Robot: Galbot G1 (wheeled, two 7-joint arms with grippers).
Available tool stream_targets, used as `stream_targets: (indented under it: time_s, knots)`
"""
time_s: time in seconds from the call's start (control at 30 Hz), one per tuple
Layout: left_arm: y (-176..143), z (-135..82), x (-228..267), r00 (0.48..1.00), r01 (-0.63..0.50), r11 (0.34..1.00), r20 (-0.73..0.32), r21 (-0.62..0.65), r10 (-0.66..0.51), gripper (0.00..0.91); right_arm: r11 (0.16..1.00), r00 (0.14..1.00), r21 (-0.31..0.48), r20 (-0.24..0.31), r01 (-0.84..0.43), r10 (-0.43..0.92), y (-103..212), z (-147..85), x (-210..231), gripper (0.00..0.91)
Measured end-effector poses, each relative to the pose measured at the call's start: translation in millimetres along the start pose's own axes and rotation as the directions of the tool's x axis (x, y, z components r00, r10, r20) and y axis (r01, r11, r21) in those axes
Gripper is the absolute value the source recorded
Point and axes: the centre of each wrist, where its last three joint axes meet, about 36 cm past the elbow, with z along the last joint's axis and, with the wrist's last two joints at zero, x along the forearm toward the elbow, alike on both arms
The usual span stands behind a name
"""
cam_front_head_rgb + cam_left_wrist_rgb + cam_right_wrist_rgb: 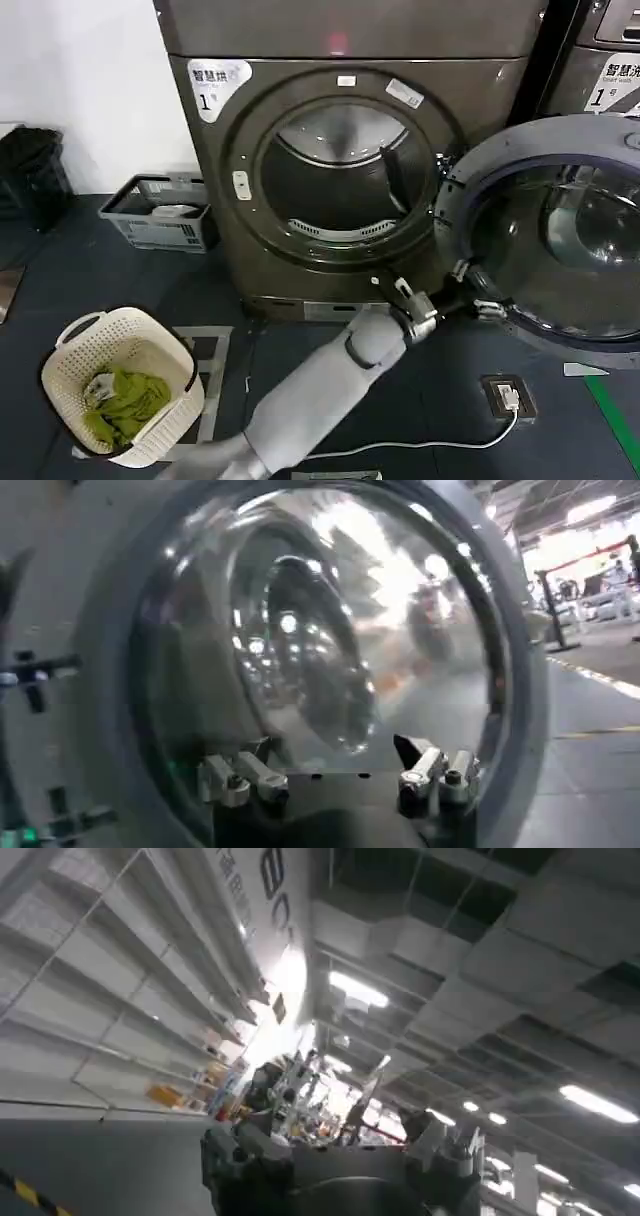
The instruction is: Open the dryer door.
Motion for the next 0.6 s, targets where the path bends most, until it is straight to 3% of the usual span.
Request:
stream_targets:
  time_s: [0.1, 0.27, 0.47, 0.6]
  knots:
    - [-19.4, -24.2, -0.9, 0.999, -0.044, 0.999, 0.028, 0.002, 0.044, 0.907, 1.000, 1.000, -0.008, 0.003, 0.011, -0.011, -0.8, 3.8, -5.1, 0.907]
    - [-52.8, -80.5, 14.7, 0.979, -0.129, 0.991, 0.162, 0.023, 0.124, 0.907, 1.000, 1.000, -0.021, -0.008, 0.016, -0.016, 4.7, 11.5, -17.3, 0.907]
    - [-15.3, -54.0, 141.1, 0.992, -0.122, 0.980, 0.018, -0.158, 0.126, 0.907, 0.999, 0.999, -0.027, -0.030, 0.034, -0.035, 13.1, 21.4, -32.0, 0.907]
    - [10.1, -48.3, 228.2, 0.986, -0.157, 0.932, -0.096, -0.325, 0.133, 0.907, 0.998, 0.998, -0.035, -0.034, 0.046, -0.047, 20.0, 27.3, -41.0, 0.907]
